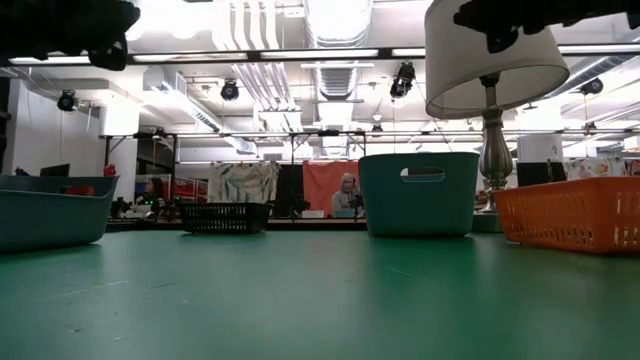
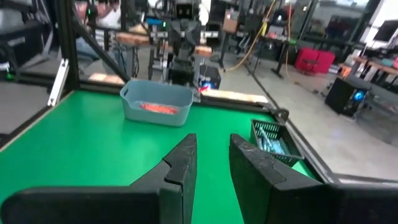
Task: Sort crayons
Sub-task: Return to Home Position
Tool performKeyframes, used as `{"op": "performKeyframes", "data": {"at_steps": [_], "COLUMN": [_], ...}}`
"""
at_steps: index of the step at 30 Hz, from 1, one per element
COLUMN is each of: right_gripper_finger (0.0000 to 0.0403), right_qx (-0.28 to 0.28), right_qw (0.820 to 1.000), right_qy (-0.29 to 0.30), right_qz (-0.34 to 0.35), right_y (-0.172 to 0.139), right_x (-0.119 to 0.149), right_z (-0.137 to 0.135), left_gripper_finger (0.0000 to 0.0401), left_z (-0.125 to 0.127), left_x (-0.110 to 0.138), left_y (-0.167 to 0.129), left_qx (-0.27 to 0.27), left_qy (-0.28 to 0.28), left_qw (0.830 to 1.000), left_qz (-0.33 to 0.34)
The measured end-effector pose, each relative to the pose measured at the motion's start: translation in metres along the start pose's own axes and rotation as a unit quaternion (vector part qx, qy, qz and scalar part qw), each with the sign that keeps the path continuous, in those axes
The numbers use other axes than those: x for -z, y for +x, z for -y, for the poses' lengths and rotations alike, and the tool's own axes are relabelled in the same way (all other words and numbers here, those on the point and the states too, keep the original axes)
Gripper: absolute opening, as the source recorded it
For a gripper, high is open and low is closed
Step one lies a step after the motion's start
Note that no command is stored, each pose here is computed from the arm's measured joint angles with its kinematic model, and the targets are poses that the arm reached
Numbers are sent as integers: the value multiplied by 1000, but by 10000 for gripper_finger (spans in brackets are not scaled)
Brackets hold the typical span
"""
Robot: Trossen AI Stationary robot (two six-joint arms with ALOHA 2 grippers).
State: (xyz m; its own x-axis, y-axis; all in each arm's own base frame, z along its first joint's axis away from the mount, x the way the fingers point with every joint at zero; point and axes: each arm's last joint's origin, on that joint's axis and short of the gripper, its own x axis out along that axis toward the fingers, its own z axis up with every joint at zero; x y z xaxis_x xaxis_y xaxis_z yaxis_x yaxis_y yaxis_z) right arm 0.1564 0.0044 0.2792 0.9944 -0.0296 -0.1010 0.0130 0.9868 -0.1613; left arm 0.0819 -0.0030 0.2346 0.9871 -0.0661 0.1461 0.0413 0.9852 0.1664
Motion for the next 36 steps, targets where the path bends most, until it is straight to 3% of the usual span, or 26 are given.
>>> {"op": "performKeyframes", "data": {"at_steps": [13, 24, 36], "right_gripper_finger": [84, 84, 67], "right_qx": [19, 33, 28], "right_qw": [993, 982, 986], "right_qy": [10, 18, 33], "right_qz": [119, 186, 159], "right_y": [-61, -92, -76], "right_x": [-1, 25, 49], "right_z": [4, 3, -2], "left_gripper_finger": [35, 35, 35], "left_z": [0, 2, 7], "left_x": [1, 11, 49], "left_y": [-6, -3, 5], "left_qx": [-3, -3, -8], "left_qy": [-12, -18, -39], "left_qw": [1000, 1000, 999], "left_qz": [-1, -12, 14]}}
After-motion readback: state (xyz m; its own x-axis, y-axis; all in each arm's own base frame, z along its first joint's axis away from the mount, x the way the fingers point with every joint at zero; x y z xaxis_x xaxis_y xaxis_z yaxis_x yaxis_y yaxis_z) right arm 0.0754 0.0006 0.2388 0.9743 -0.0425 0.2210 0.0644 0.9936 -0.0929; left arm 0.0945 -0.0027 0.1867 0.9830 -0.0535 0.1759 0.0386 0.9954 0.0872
